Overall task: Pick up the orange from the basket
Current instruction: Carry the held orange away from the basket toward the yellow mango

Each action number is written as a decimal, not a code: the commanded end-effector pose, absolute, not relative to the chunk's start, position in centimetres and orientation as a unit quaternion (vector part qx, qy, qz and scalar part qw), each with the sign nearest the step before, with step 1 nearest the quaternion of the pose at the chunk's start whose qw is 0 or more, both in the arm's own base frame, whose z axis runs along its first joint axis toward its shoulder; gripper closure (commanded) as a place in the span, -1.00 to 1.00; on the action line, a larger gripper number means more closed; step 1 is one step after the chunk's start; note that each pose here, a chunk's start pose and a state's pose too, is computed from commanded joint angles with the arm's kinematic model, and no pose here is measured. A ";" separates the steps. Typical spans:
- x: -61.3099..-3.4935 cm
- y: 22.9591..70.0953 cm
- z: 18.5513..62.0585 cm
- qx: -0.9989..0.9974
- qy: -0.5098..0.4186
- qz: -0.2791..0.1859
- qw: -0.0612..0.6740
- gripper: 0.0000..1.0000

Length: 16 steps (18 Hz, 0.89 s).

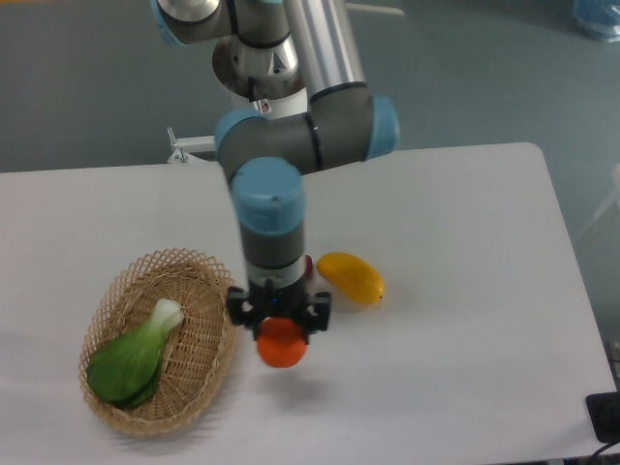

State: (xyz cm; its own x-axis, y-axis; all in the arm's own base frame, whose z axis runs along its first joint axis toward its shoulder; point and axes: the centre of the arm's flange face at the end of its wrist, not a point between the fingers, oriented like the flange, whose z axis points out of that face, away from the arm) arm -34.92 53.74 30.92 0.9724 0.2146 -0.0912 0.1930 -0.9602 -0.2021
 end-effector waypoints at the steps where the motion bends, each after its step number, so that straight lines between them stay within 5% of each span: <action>1: -35.3 53.6 30.7 -0.990 -0.087 0.058 0.094 -0.43; 16: -40.2 49.7 30.7 -0.994 -0.021 0.071 0.086 -0.40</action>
State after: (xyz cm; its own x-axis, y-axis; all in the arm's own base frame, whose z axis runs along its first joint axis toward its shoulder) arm -40.17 49.73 30.71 0.9890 0.0548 -0.1375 0.0305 -0.9844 -0.1731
